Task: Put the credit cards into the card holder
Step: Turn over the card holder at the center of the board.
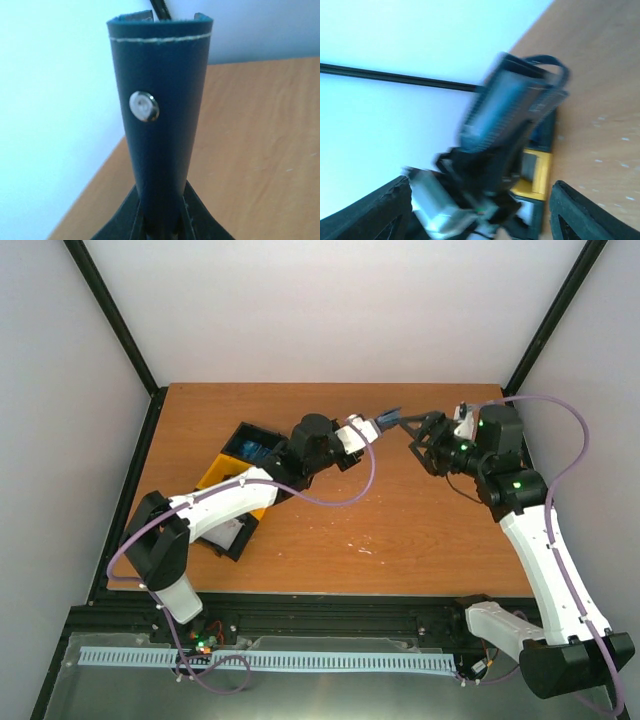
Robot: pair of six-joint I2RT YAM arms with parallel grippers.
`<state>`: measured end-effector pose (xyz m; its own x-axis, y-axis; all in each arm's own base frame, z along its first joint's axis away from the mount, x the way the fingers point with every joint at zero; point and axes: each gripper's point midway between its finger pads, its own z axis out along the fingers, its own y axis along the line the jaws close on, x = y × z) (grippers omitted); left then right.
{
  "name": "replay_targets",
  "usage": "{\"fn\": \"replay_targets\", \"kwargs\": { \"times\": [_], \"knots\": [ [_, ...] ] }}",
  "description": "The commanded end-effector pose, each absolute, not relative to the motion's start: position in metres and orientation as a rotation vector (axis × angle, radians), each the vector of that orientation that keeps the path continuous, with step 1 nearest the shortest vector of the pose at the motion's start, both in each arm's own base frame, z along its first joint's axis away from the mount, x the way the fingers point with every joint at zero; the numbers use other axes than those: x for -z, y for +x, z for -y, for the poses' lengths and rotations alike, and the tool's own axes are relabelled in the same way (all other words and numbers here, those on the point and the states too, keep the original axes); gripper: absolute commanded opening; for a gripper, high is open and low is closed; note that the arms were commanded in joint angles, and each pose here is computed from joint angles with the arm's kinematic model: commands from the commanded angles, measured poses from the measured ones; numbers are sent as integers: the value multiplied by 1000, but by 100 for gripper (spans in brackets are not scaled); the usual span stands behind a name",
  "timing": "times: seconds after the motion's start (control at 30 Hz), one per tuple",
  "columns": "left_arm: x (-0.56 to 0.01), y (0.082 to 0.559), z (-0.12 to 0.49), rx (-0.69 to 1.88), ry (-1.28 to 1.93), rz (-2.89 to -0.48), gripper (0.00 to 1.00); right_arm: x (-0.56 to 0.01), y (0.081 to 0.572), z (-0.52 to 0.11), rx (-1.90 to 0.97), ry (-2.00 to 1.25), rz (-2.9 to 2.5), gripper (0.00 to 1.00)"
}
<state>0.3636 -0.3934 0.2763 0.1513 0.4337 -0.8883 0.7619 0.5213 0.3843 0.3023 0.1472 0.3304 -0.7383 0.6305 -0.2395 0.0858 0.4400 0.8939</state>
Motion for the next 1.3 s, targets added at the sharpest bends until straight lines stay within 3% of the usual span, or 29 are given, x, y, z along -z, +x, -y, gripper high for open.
{"fn": "replay_targets", "kwargs": {
  "times": [0.0,0.27,0.5,0.8,1.17,1.27],
  "knots": [
    [-340,377,374,-24,1067,-1164,1,-400,300,-155,-1519,592,-1933,74],
    [-388,370,368,-164,1030,-949,1,-382,313,-157,-1593,826,-1973,78],
    [-384,368,371,-284,1092,-856,1,-406,333,-165,-1680,755,-1883,76],
    [-378,364,375,-296,1117,-833,1,-392,349,-166,-1646,790,-1916,73],
    [-381,357,373,-290,1128,-811,1,-384,356,-187,-1724,730,-1980,41],
    [-384,356,370,-283,1111,-821,1,-384,355,-191,-1738,713,-1977,19]
  ]
}}
